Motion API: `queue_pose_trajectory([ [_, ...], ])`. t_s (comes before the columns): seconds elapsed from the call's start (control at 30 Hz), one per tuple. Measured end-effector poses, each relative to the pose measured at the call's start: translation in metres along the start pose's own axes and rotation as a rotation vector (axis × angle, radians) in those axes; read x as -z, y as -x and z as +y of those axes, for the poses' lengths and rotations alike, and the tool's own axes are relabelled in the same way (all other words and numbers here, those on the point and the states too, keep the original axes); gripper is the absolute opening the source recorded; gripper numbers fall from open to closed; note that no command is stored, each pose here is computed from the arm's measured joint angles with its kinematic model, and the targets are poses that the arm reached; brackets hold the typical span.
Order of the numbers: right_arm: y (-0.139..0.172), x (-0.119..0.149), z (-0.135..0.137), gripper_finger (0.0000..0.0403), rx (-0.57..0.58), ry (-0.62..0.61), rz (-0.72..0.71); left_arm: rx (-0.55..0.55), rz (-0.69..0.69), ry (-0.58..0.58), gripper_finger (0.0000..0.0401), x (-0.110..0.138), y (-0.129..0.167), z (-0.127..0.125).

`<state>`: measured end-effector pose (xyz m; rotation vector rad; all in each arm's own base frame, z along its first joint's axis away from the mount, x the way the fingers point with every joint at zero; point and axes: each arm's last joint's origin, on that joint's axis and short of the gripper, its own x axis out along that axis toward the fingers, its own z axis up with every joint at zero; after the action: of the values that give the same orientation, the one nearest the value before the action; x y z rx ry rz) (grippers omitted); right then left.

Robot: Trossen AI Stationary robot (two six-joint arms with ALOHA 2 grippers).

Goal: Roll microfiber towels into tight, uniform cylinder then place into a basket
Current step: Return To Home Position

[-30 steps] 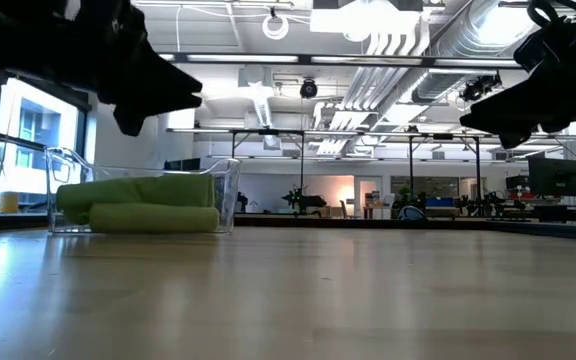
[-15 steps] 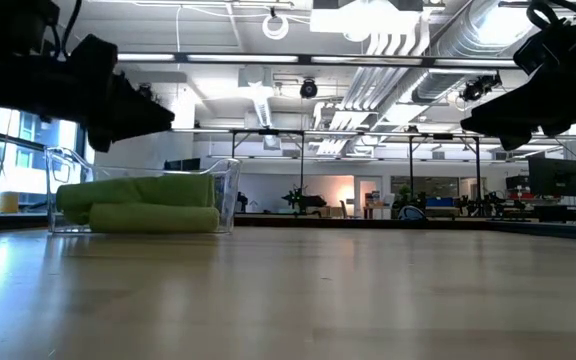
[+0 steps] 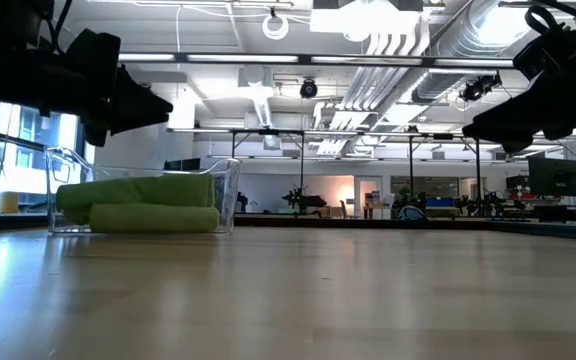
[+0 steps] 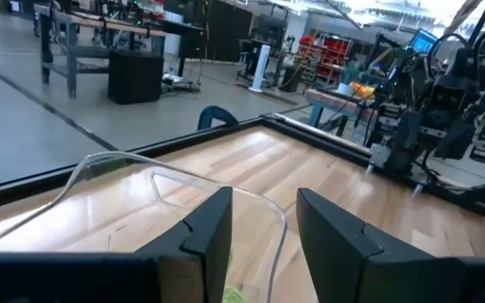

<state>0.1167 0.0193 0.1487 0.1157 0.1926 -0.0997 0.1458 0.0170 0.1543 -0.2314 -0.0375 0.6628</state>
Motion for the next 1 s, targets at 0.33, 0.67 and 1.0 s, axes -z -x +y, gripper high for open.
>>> queue_pose_trajectory([
  [0.33, 0.000, 0.001, 0.000, 0.0140, 0.001, 0.002, 0.007, 0.016, -0.061, 0.050, 0.0122, -0.012, 0.007, 0.002],
  [0.67, 0.000, 0.001, 0.000, 0.0140, 0.001, 0.003, 0.008, 0.011, -0.236, 0.175, 0.0122, -0.039, 0.021, 0.015],
  [1.0, 0.001, 0.000, 0.000, 0.0140, 0.000, -0.002, -0.005, -0.022, -0.407, 0.275, 0.0122, -0.059, 0.033, 0.028],
])
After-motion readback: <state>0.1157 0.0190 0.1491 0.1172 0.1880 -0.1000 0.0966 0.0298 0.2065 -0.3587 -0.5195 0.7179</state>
